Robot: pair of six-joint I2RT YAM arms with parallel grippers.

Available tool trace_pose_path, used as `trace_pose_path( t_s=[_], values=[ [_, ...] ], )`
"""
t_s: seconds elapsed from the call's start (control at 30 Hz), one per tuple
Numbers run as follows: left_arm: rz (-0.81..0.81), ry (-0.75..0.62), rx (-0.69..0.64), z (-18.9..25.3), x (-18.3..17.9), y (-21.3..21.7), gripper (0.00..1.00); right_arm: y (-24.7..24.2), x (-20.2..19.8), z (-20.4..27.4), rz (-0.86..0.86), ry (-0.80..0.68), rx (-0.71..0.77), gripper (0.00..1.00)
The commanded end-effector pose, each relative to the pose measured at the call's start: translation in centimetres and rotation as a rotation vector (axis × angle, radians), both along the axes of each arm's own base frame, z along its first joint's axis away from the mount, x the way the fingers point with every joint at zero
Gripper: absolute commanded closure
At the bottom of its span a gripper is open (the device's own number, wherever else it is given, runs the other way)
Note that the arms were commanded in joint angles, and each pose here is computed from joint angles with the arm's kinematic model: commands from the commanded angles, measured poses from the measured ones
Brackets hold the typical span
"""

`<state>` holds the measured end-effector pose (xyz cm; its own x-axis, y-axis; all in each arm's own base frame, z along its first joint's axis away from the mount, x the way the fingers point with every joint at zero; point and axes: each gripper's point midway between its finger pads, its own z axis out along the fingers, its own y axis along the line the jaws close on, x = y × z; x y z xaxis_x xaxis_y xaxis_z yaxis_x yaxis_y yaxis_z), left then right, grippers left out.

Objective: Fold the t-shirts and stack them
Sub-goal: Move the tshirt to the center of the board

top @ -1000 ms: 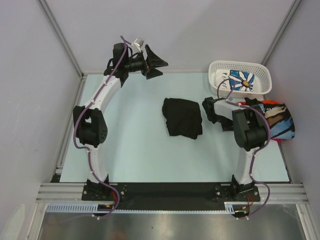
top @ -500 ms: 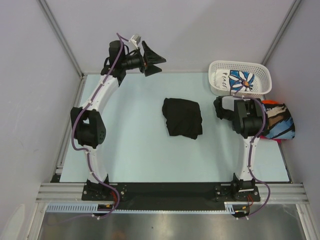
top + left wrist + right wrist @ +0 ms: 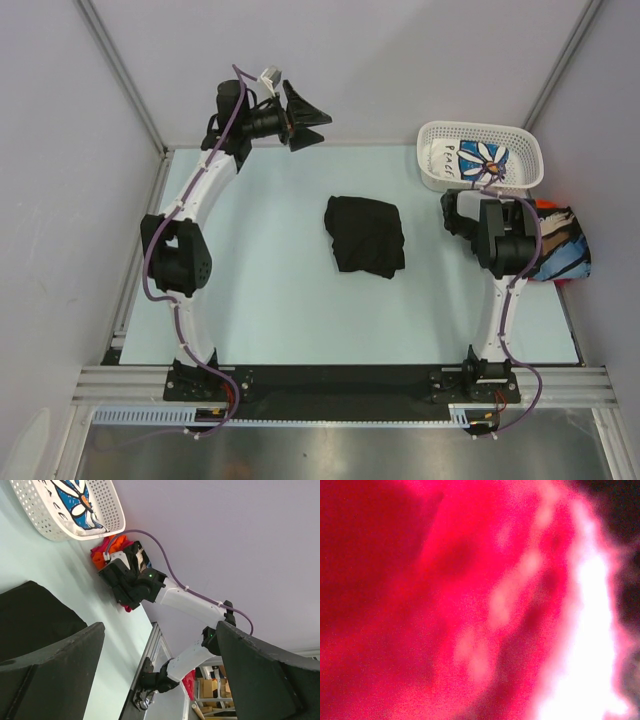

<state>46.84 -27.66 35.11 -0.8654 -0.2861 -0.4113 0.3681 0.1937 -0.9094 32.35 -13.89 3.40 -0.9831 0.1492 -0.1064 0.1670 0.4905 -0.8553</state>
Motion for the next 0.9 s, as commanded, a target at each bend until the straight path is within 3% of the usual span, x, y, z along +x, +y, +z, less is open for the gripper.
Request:
trace_pose_path(
  t_s=[0.0,0.23,0.6,0.87],
  values=[
    [-0.017,-0.111,-0.034,4.8,-2.2,0.7,0.00,5.7,0.8,-1.9,0.054,-0.044,0.172,1.00],
    [-0.025,-0.124,-0.037,5.5,-3.0,0.8,0.00,13.7,1.1,-3.8,0.170,-0.001,0.262,1.00],
    [-0.022,-0.150,-0.034,6.4,-3.7,1.0,0.00,24.7,-3.4,-6.0,0.318,0.107,0.424,1.00],
    [-0.025,-0.154,-0.030,6.4,-4.2,1.0,0.01,30.0,-5.3,-7.4,0.417,0.202,0.507,1.00]
  ],
)
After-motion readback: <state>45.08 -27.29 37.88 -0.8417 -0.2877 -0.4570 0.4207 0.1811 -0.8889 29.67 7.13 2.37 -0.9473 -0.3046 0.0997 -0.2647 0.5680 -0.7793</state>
